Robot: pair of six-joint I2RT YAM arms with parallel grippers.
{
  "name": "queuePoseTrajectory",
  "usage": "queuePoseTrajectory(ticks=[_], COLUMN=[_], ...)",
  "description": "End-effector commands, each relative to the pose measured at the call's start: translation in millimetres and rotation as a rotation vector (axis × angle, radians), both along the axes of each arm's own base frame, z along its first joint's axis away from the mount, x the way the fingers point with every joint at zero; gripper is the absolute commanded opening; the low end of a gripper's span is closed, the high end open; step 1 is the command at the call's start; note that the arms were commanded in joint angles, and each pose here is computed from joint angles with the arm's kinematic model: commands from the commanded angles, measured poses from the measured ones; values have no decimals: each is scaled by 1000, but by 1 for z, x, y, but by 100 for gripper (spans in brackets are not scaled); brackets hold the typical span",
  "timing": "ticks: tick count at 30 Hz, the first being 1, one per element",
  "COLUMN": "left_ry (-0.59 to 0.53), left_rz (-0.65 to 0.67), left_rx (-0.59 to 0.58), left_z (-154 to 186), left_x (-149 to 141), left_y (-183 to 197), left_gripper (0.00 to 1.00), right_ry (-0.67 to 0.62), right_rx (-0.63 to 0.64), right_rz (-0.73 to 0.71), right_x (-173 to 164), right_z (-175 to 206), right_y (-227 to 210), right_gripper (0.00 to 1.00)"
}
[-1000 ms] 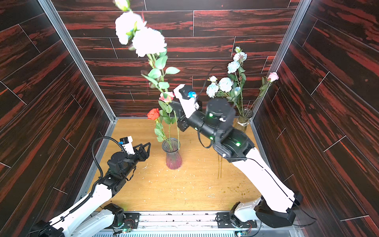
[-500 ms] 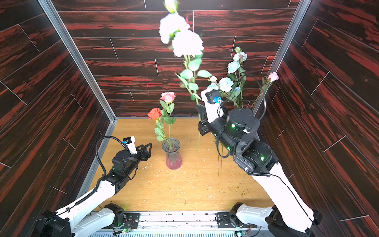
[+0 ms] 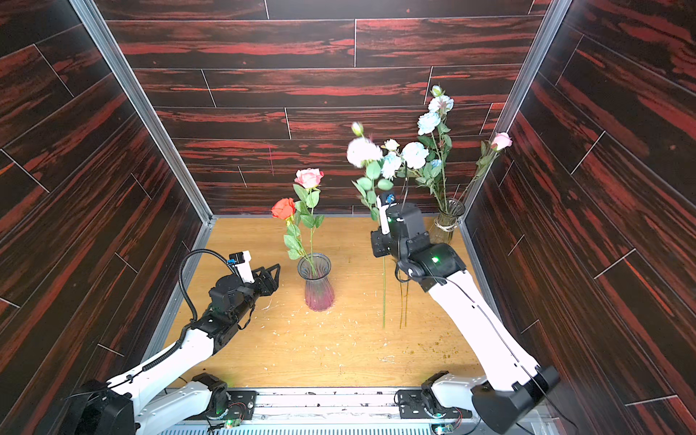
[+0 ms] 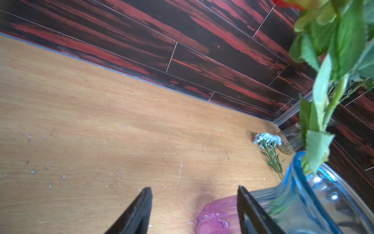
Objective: Pick out blue flowers from the vase
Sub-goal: Place the flower at the center of the board.
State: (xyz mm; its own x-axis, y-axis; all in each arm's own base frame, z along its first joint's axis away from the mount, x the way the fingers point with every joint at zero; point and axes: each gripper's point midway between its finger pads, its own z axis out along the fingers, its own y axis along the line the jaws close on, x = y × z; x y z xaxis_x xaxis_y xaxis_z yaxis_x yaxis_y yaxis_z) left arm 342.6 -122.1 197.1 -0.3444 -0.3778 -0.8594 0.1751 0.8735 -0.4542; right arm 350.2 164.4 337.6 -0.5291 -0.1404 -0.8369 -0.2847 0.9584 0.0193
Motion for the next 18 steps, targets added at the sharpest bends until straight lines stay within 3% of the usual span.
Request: queuePoseTrajectory(ticks=[1,18], left_ry=[-23,-5], left_rz=[5,-2], left_rx=[20,30], left_z=[6,1], left_x=[3,7], left_y=[1,-2], left_gripper=[68,68], right_ry=[81,434], right_rx=[87,39], right_rz=[-14,-73], right_x=[7,45], right_z=[-21,-186], right_y=[-3,-22], right_gripper=[0,0])
